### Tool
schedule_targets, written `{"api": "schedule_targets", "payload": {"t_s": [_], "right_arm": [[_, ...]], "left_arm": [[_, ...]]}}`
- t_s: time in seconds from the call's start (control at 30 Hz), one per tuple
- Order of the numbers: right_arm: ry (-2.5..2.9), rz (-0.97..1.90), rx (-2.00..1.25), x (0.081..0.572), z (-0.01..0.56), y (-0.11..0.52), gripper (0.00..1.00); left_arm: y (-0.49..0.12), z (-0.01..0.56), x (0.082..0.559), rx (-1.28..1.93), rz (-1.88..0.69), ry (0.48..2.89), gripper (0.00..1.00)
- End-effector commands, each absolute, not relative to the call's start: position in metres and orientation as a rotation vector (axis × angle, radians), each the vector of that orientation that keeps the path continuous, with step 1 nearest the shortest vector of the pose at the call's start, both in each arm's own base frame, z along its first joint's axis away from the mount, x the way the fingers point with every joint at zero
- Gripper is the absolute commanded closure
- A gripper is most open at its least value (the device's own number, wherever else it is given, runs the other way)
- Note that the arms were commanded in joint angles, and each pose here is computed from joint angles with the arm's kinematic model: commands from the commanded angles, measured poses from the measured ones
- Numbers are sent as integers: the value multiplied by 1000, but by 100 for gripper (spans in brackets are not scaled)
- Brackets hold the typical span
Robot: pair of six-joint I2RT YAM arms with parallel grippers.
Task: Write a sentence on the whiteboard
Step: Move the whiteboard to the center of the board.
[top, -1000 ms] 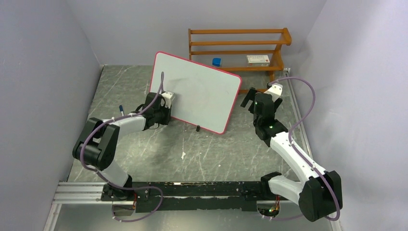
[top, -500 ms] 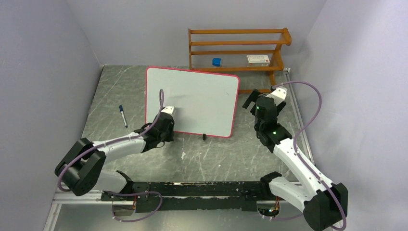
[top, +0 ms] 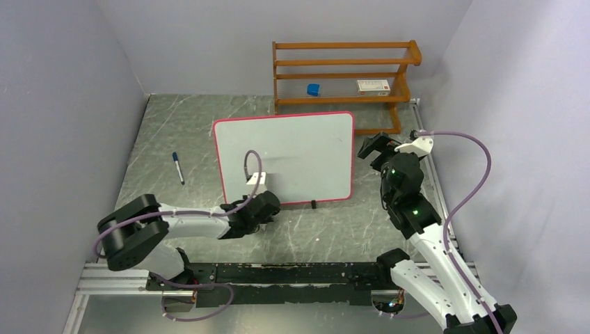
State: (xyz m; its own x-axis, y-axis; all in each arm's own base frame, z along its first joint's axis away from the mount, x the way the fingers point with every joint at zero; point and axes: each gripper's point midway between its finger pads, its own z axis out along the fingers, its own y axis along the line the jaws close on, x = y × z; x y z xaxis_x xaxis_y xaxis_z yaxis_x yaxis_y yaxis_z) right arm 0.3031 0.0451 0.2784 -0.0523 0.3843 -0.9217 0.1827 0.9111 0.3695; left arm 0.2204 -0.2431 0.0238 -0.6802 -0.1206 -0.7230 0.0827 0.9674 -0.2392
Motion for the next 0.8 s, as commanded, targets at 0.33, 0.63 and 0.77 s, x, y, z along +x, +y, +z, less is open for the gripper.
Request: {"api": "schedule_targets", "payload": {"t_s": [0.33,0.63,0.77], "right_arm": [[1612,239,383,294,292,54,0],[1619,254,351,296,289,60,0],[1627,254,343,297,288,61,0]], "left_arm": [[-313,24,186,-214,-315,2306,95],[-316,43,169,-204,-339,2308,60],[-320,57,160,-172,-380,2309,46]]}}
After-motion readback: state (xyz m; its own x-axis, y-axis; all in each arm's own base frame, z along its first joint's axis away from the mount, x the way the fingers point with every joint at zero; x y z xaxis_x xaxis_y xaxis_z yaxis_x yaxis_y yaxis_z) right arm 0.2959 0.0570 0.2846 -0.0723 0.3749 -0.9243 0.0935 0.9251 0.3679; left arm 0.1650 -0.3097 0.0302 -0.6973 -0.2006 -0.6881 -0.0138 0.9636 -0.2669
